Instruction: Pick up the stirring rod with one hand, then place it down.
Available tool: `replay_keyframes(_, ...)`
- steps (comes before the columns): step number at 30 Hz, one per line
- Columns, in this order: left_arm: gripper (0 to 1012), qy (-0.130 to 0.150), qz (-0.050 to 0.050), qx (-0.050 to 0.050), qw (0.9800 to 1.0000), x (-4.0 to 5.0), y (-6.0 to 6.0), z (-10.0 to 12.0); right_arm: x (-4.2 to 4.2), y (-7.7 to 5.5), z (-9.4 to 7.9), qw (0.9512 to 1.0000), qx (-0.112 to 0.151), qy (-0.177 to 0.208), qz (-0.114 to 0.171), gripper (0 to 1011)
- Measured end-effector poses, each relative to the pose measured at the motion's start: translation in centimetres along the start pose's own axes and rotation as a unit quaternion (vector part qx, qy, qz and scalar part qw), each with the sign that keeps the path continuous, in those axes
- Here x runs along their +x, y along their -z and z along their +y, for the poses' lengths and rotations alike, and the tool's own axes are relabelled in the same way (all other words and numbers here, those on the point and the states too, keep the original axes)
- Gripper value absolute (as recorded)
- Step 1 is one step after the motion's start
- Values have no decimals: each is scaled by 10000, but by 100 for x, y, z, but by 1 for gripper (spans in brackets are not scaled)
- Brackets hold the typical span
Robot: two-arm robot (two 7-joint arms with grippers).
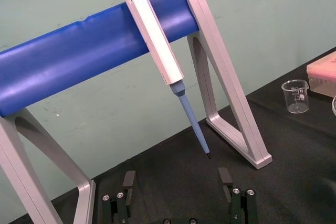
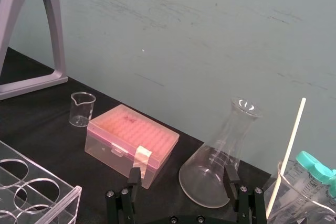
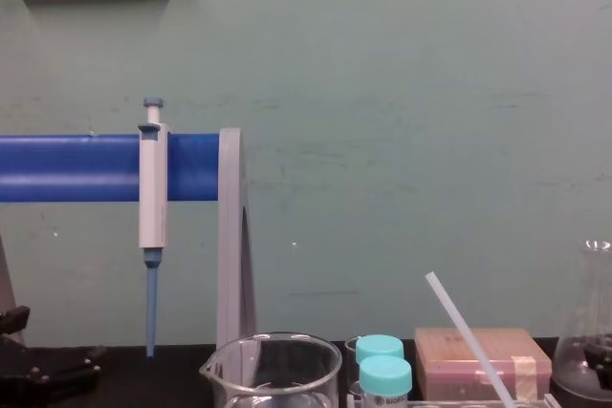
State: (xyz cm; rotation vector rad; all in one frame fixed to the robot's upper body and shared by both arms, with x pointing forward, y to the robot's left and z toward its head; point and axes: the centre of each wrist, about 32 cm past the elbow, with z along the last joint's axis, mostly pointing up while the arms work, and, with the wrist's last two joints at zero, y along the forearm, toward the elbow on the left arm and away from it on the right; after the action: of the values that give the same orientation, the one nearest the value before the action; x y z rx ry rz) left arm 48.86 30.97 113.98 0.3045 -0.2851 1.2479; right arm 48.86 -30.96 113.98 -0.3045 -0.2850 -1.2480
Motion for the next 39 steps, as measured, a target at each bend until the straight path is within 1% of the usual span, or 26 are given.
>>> replay_keyframes(30, 1000, 0, 1, 0, 10000, 0, 0, 0, 1, 0, 0, 10000, 0, 0, 0, 1000)
replay_keyframes(32, 1000, 0, 1, 0, 10000, 0, 0, 0, 25, -7, 2, 10000, 3, 18, 24, 1000)
replay_keyframes(34, 1000, 0, 0, 0, 10000, 0, 0, 0, 77, -40, 4, 9999, 40, -14, 139, 1000)
replay_keyframes(35, 1000, 0, 0, 0, 10000, 0, 0, 0, 116, -74, -1, 9996, 80, -71, 260, 1000)
replay_keyframes(36, 1000, 0, 0, 0, 10000, 0, 0, 0, 116, -74, -1, 9996, 80, -71, 260, 1000)
replay_keyframes(37, 1000, 0, 0, 0, 10000, 0, 0, 0, 135, -92, -4, 9993, 94, -112, 346, 1000)
replay_keyframes(38, 1000, 0, 0, 0, 10000, 0, 0, 0, 178, -139, -14, 9982, 119, -207, 547, 1000)
replay_keyframes(39, 1000, 0, 0, 0, 10000, 0, 0, 0, 199, -170, -20, 9974, 136, -271, 650, 1000)
